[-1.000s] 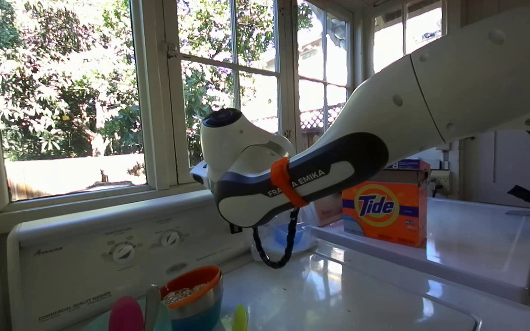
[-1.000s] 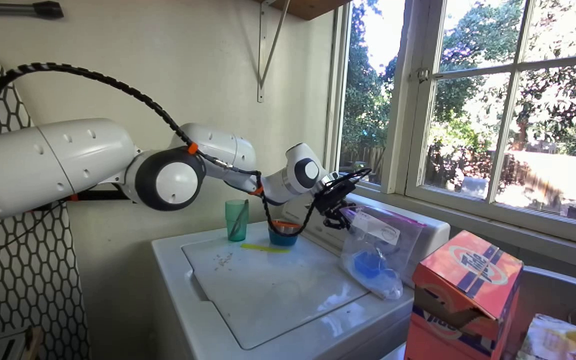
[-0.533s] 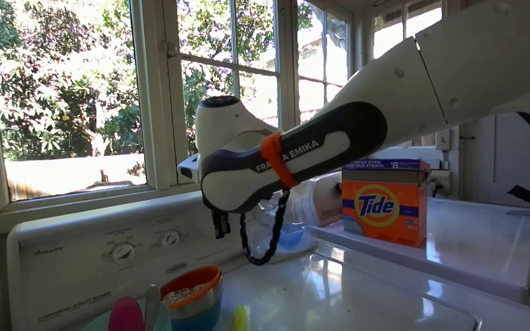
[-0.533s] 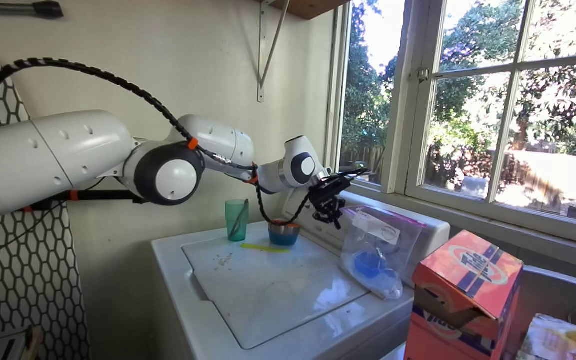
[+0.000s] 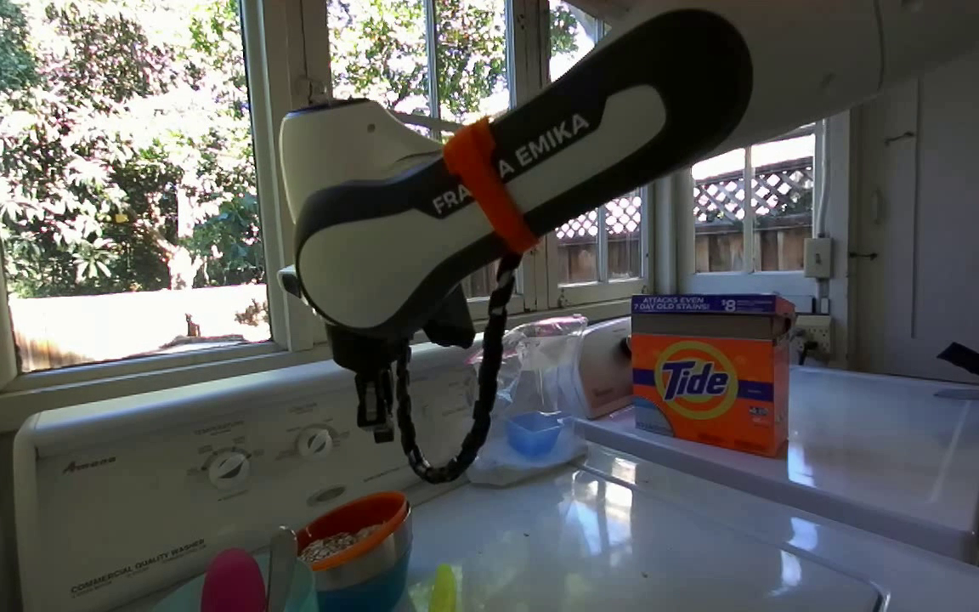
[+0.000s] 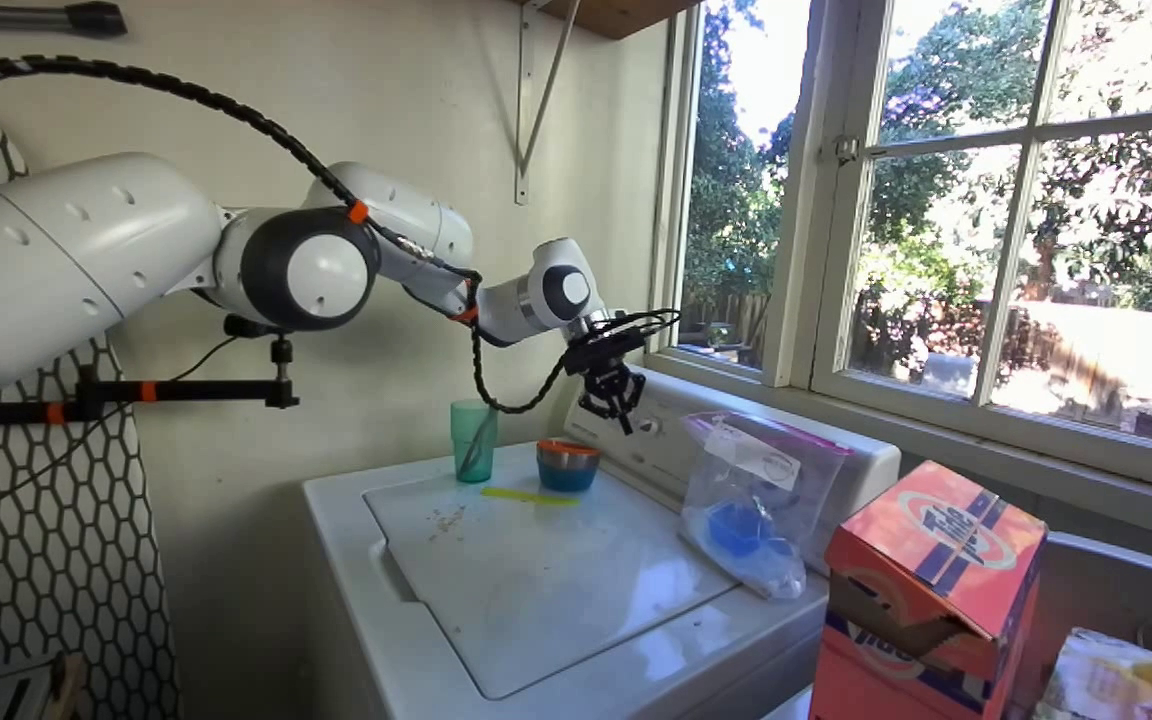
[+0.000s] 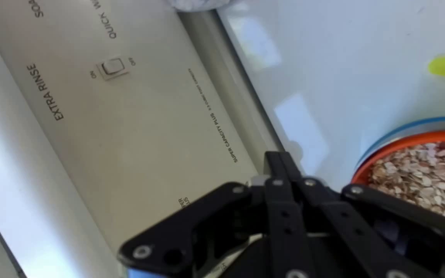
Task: Move the plastic bag forward and turn on the washing machine
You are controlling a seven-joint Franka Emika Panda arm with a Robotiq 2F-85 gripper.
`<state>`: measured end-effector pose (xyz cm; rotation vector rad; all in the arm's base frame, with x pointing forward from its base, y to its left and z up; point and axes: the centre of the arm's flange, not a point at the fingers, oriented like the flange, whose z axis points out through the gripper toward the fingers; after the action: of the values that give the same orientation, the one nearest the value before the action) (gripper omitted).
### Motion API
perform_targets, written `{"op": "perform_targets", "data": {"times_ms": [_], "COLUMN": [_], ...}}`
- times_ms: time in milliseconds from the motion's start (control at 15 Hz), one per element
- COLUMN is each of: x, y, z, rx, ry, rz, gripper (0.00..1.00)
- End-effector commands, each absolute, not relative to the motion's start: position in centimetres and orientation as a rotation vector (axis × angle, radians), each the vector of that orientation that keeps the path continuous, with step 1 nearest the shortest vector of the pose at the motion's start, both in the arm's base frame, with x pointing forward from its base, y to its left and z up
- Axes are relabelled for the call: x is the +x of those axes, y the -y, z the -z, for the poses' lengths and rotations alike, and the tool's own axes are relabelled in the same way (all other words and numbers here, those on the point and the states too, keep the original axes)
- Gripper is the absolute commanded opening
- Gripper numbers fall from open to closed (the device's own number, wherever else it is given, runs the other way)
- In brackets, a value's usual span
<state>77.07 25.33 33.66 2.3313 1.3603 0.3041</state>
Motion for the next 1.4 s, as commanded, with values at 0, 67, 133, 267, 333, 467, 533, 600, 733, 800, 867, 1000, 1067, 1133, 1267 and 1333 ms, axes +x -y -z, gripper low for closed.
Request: {"op": "perform_targets", "data": {"times_ms": [0, 67, 133, 267, 333, 467, 533, 600, 733, 800, 867, 1000, 1067, 1133, 1267, 1333], "x": [68.8, 68.0, 67.2, 65.7, 64.9, 63.2, 62.4, 61.5, 59.6, 58.6, 57.6, 56.0, 55.3, 54.7, 53.4, 52.9], "y": [-25.1, -25.2, -25.3, -25.5, -25.5, -25.6, -25.6, -25.5, -25.4, -25.3, -25.2, -25.1, -24.9, -24.6, -24.0, -23.5], "z": [-34.4, -34.6, -34.5, -34.4, -34.2, -34.2, -34.1, -34.1, -34.2, -34.3, -34.3, -34.4, -34.3, -34.0, -33.7, -33.7], "rx": [2.419, 2.442, 2.459, 2.477, 2.486, 2.510, 2.520, 2.530, 2.545, 2.551, 2.561, 2.578, 2.601, 2.626, 2.653, 2.676], "ry": [-1.227, -1.216, -1.204, -1.163, -1.151, -1.103, -1.072, -1.047, -0.997, -0.967, -0.933, -0.880, -0.845, -0.796, -0.694, -0.590], "rz": [-0.198, -0.188, -0.184, -0.174, -0.159, -0.150, -0.139, -0.136, -0.118, -0.115, -0.119, -0.112, -0.119, -0.114, -0.140, -0.150], "gripper": [0.00, 0.00, 0.00, 0.00, 0.00, 0.00, 0.00, 0.00, 0.00, 0.00, 0.00, 0.00, 0.26, 0.27, 0.40, 0.49]}}
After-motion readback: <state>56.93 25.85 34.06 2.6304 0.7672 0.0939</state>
